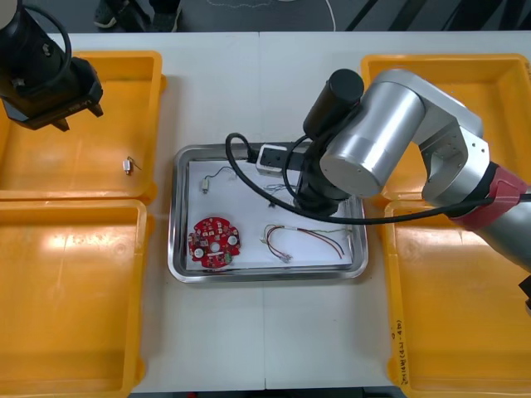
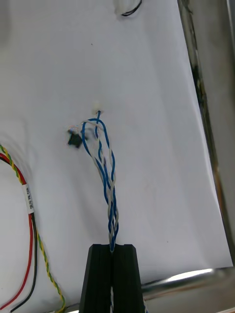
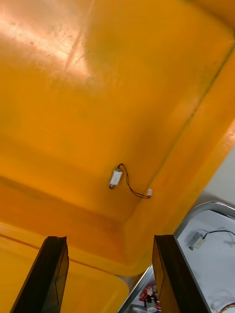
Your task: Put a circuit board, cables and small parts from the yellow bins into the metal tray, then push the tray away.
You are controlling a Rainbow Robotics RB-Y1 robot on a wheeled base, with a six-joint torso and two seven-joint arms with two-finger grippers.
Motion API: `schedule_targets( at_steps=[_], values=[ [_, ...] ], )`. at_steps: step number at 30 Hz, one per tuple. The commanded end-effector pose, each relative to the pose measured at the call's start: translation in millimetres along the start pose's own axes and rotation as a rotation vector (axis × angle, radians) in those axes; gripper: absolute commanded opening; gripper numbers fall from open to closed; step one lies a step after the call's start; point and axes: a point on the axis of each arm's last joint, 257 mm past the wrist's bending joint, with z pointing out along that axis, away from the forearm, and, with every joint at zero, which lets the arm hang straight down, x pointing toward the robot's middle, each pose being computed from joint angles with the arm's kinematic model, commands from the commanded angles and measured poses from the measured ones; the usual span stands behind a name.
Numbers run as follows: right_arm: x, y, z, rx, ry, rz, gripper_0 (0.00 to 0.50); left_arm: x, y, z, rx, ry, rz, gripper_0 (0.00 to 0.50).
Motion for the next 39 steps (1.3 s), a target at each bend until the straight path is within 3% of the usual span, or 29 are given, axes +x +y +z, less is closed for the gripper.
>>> schedule_targets(
  at_steps=[1, 9, 15, 24, 25, 27, 35, 39],
  values=[
    [-31, 2, -2, 0.034, -0.049, -0.084, 0.0, -31, -1, -18, 0.013, -0.048, 0.06, 0.5],
    [-36, 1, 10, 0.032, -0.071, -0.07, 0.0, -33, -6, 19, -0.019, 0.01, 0.196, 0.5],
    [-36, -1, 20, 0.033, -0.078, -0.068, 0.0, -30, -9, 44, -0.021, 0.053, 0.302, 0.5],
    [-35, -2, 25, 0.035, -0.074, -0.07, 0.0, -21, -11, 71, 0.016, 0.098, 0.396, 0.5],
    [-35, -2, 25, 0.035, -0.074, -0.07, 0.037, -20, -12, 72, 0.019, 0.1, 0.402, 0.5],
    [-34, -3, 25, 0.042, -0.071, -0.073, 0.17, -16, -12, 77, 0.024, 0.115, 0.407, 0.5],
    [-33, -8, 25, 0.058, -0.067, -0.069, 0.451, -4, -22, 80, 0.045, 0.143, 0.426, 0.5],
    [-32, -12, 24, 0.068, -0.061, -0.057, 0.5, 1, -28, 83, 0.051, 0.152, 0.43, 0.5]
  ],
)
